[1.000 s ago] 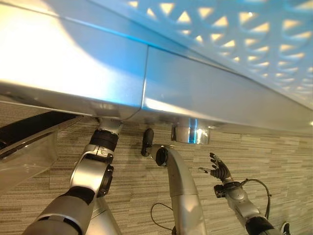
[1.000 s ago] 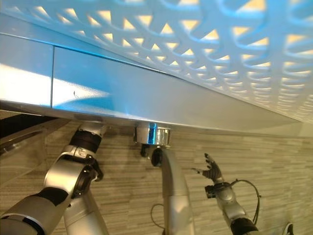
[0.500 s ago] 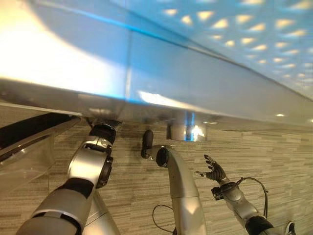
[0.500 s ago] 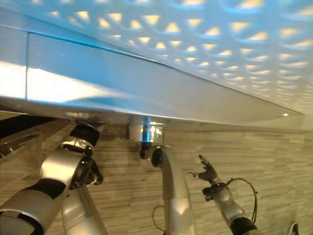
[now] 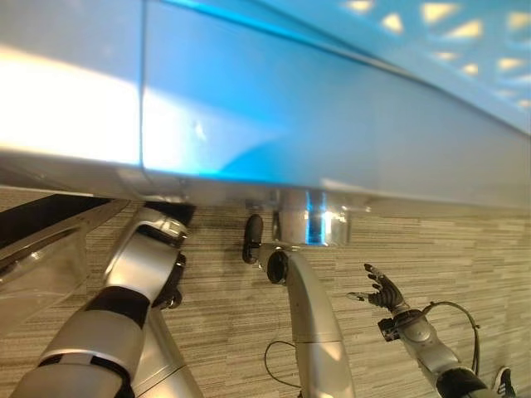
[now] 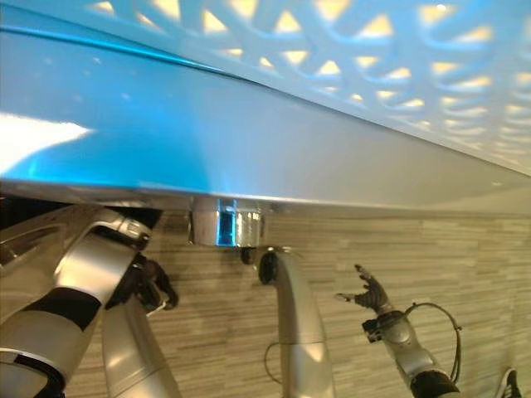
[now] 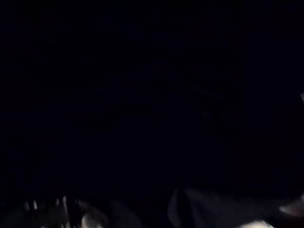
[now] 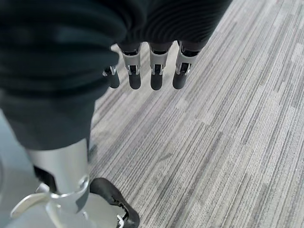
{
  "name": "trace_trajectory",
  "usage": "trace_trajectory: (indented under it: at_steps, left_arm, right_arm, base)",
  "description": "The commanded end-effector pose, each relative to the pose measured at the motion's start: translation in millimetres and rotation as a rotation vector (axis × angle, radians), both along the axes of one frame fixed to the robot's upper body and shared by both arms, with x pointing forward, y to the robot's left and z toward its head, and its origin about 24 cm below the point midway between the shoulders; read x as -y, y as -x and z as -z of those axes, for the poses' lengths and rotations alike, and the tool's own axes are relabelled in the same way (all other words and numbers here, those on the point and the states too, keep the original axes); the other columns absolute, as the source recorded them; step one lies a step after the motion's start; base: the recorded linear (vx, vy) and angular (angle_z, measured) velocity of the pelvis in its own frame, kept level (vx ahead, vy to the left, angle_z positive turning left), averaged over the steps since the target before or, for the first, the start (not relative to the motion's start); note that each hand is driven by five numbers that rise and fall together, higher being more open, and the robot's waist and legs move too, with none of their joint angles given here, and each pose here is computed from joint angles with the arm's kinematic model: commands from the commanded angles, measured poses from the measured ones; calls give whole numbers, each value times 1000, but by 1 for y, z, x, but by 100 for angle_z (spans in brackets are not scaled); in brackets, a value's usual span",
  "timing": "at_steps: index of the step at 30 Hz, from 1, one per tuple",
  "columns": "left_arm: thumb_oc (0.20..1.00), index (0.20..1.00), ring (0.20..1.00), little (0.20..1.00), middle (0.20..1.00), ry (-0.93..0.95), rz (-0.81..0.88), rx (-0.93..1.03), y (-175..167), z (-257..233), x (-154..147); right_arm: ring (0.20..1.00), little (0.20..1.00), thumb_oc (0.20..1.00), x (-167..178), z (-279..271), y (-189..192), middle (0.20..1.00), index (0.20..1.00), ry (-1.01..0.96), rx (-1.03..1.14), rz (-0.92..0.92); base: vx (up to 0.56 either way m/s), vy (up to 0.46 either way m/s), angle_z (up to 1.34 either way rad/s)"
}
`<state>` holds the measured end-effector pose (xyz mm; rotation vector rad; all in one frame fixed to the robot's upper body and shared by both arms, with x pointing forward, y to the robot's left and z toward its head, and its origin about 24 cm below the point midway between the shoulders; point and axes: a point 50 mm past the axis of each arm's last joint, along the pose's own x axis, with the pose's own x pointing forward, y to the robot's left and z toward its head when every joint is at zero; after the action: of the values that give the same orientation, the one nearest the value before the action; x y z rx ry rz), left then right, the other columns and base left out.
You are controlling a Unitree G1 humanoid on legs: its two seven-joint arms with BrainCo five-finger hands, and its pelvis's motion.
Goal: Grab the laundry basket,head to the washer,open it,put in the laundry and shut it.
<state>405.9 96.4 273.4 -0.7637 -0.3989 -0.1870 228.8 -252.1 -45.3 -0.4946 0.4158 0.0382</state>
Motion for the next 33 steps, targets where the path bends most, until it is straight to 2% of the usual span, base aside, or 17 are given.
trace_trajectory:
  at_steps: [1, 3, 4, 5, 7, 8, 9, 10, 11, 13, 15, 18, 22, 23, 28, 33]
  left_arm:
    - [200, 200, 200, 200, 200, 48, 67, 327, 31, -92, 21]
    - [200, 200, 200, 200, 200, 43, 64, 309, 29, -86, 23]
    - [696, 696, 696, 696, 696, 36, 24, 228, 19, -67, 17]
    - [1000, 1000, 1000, 1000, 1000, 21, -19, 174, 12, -56, 8]
    - [1000, 1000, 1000, 1000, 1000, -78, -143, 25, -5, -27, -17]
    - [1000, 1000, 1000, 1000, 1000, -80, -146, 25, -6, -28, -18]
    - [1000, 1000, 1000, 1000, 1000, -308, -245, -162, -20, 18, -48]
    - [1000, 1000, 1000, 1000, 1000, -310, -247, -163, -20, 18, -49]
    - [1000, 1000, 1000, 1000, 1000, -516, -323, -279, -22, 47, -73]
    - [1000, 1000, 1000, 1000, 1000, -525, -330, -296, -22, 53, -78]
    - [1000, 1000, 1000, 1000, 1000, -621, -367, -377, -19, 79, -92]
    - [1000, 1000, 1000, 1000, 1000, -699, -381, -426, -12, 110, -96]
    - [1000, 1000, 1000, 1000, 1000, -727, -377, -474, 1, 150, -93]
    - [1000, 1000, 1000, 1000, 1000, -708, -371, -522, 18, 184, -96]
    - [1000, 1000, 1000, 1000, 1000, -686, -364, -584, 40, 220, -101]
    - [1000, 1000, 1000, 1000, 1000, -575, -340, -719, 69, 264, -115]
  right_arm:
    - [1000, 1000, 1000, 18, -11, 4, 1000, 1000, 47, 35, 32]
    - [1000, 1000, 1000, 17, -10, 4, 1000, 1000, 47, 38, 33]
    - [1000, 1000, 1000, 12, -9, 1, 1000, 1000, 46, 45, 25]
    - [1000, 1000, 1000, 10, -9, 0, 1000, 1000, 44, 48, 23]
    - [1000, 1000, 1000, 6, -8, -3, 1000, 1000, 43, 49, 12]
    - [1000, 1000, 1000, 6, -8, -4, 1000, 1000, 44, 50, 11]
    - [1000, 1000, 1000, 1, -5, -6, 1000, 1000, 46, 34, -13]
    - [1000, 1000, 1000, 1, -5, -6, 1000, 1000, 45, 35, -14]
    - [1000, 1000, 1000, 2, -6, -7, 1000, 1000, 55, 33, -30]
    - [1000, 1000, 1000, 2, -6, -6, 1000, 1000, 57, 31, -37]
    - [1000, 1000, 1000, 6, -4, -3, 1000, 1000, 53, 20, -36]
    - [1000, 1000, 1000, 5, -2, -1, 1000, 1000, 55, 15, -36]
    - [1000, 1000, 1000, 4, 0, 1, 1000, 1000, 49, 24, -14]
    - [1000, 1000, 1000, 6, 3, 3, 1000, 1000, 43, 31, 25]
    - [1000, 1000, 1000, 9, 8, 8, 1000, 1000, 46, 23, 64]
    - [1000, 1000, 1000, 20, 25, 22, 1000, 1000, 60, -68, 143]
  base:
    - [-30, -21, 14]
    - [-32, -6, 10]
    - [-40, 3, 5]
    - [-57, -4, 4]
    - [-42, -1, 1]
    - [-56, 17, 2]
    - [-41, 12, 2]
    - [-43, 26, 1]
    - [0, 0, 0]
    - [-15, 19, 0]
    - [-38, 31, 3]
    - [-46, -14, 1]
    - [-89, -1, 15]
    - [-111, 19, 24]
    - [-61, 36, 30]
    - [-16, 46, 19]
